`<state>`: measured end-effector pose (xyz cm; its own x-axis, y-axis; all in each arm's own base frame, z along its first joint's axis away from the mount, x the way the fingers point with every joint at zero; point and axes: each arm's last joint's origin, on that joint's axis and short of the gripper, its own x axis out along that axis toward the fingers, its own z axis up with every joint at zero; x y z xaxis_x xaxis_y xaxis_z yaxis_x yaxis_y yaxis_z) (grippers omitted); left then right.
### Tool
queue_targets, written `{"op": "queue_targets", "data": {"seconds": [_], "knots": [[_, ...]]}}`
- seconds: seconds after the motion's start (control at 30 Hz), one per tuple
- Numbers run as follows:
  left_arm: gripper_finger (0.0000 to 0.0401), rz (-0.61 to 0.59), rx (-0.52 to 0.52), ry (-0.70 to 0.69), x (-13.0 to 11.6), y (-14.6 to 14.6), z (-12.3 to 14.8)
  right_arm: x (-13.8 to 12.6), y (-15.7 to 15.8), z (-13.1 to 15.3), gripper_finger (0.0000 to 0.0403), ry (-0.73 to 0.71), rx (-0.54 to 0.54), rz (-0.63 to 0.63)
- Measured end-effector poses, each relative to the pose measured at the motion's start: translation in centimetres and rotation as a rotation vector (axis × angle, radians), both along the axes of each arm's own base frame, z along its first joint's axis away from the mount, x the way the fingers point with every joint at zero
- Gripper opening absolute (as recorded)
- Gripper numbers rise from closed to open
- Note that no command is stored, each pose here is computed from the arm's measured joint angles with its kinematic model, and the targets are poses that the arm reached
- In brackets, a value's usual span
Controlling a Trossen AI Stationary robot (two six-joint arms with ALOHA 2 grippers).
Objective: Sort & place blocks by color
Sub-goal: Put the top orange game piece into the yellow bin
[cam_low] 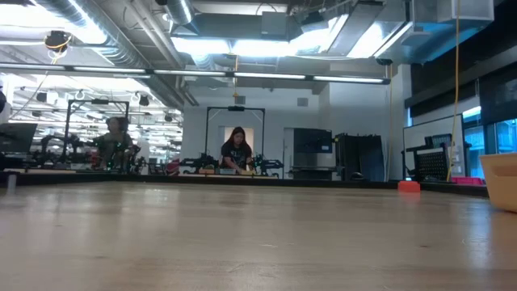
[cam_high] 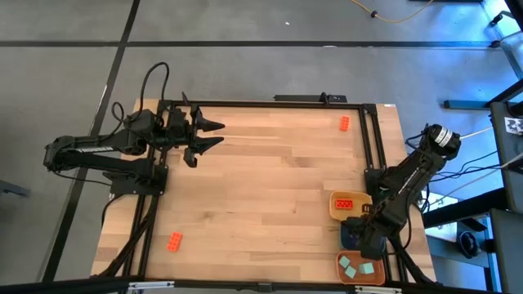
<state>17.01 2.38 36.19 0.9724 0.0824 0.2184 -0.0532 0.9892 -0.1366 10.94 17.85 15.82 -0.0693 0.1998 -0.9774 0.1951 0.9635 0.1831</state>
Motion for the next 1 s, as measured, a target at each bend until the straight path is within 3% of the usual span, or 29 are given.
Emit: {"op": "queue_targets", "data": {"seconds": [0.2,0.33,0.6,0.7,0.8,1.0], "knots": [[0.0187,0.010,-0.002,0.000,0.0,0.0,0.0,0.0,0.1,1.4,0.0273,0.032,-0.036,0.026],[0.0187,0.030,0.009,0.001,0.0,0.1,0.0,-0.2,-0.2,2.7,0.0289,0.064,-0.076,0.056],[0.0187,0.033,0.026,0.002,0.0,0.1,0.0,-0.8,-1.1,8.7,0.0291,-0.050,0.096,0.078],[0.0187,0.030,0.023,0.002,0.0,0.1,0.0,-0.5,-1.6,11.3,0.0291,-0.187,0.186,-0.012],[0.0187,0.004,-0.004,-0.001,0.0,0.0,0.0,0.5,-2.6,13.0,0.0291,-0.405,0.186,-0.162],[0.0187,-0.013,-0.070,-0.006,0.0,0.0,0.0,4.1,-5.0,14.8,0.0291,-0.919,-0.039,-0.397]]}}
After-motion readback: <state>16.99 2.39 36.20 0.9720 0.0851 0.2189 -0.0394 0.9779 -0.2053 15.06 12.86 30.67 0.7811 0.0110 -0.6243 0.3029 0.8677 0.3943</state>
